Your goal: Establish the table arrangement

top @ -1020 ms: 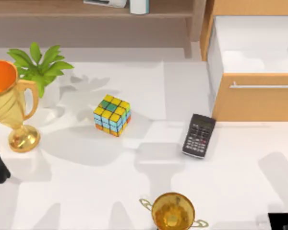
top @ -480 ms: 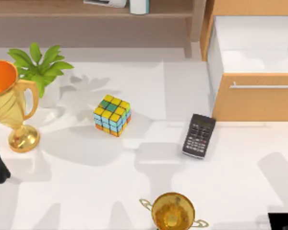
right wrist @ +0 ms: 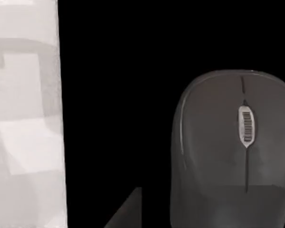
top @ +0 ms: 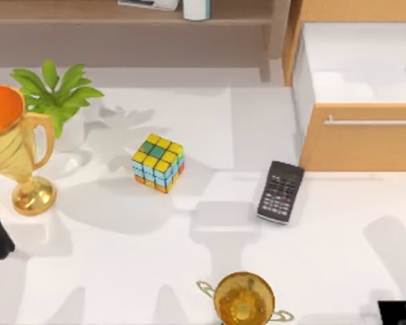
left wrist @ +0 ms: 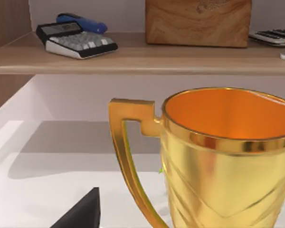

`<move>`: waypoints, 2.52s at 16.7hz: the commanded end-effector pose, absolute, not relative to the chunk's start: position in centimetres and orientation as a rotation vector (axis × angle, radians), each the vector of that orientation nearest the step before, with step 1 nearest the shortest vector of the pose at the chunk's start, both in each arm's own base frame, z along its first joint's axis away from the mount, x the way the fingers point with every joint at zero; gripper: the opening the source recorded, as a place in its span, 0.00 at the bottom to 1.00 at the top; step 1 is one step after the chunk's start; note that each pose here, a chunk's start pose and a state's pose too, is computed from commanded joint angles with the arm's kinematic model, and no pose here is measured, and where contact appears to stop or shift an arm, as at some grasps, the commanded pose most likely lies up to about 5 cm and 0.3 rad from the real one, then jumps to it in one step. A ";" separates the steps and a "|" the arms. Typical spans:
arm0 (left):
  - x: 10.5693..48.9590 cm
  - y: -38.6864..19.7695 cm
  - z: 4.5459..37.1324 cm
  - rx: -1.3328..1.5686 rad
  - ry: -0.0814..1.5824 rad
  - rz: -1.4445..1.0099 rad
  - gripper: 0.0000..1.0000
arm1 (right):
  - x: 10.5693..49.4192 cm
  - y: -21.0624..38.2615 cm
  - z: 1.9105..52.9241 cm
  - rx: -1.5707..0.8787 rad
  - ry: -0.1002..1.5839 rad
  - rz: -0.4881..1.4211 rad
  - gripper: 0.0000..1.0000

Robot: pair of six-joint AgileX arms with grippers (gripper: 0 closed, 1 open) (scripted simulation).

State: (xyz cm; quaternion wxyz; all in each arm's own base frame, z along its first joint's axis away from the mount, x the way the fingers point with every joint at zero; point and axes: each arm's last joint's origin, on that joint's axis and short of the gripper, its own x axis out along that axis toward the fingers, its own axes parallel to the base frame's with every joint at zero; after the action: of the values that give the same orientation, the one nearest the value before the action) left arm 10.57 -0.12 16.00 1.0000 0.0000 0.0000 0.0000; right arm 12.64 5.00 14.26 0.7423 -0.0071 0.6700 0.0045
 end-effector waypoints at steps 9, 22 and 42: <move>10.6 -0.1 16.0 0.000 0.000 0.000 1.00 | 12.7 5.0 14.3 -0.015 1.468 0.010 1.00; 10.6 -0.1 16.0 0.000 0.000 0.000 1.00 | 17.9 8.3 13.7 -0.316 0.964 0.433 1.00; 10.6 -0.1 16.0 0.000 0.000 0.000 1.00 | 23.2 9.5 10.5 -1.352 -0.059 0.235 1.00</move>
State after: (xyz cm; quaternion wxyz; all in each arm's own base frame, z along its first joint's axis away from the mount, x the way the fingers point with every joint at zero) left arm 10.57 -0.12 16.00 1.0000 0.0000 0.0000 0.0000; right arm 23.18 9.47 10.51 0.7735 -0.6239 -0.0272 0.1083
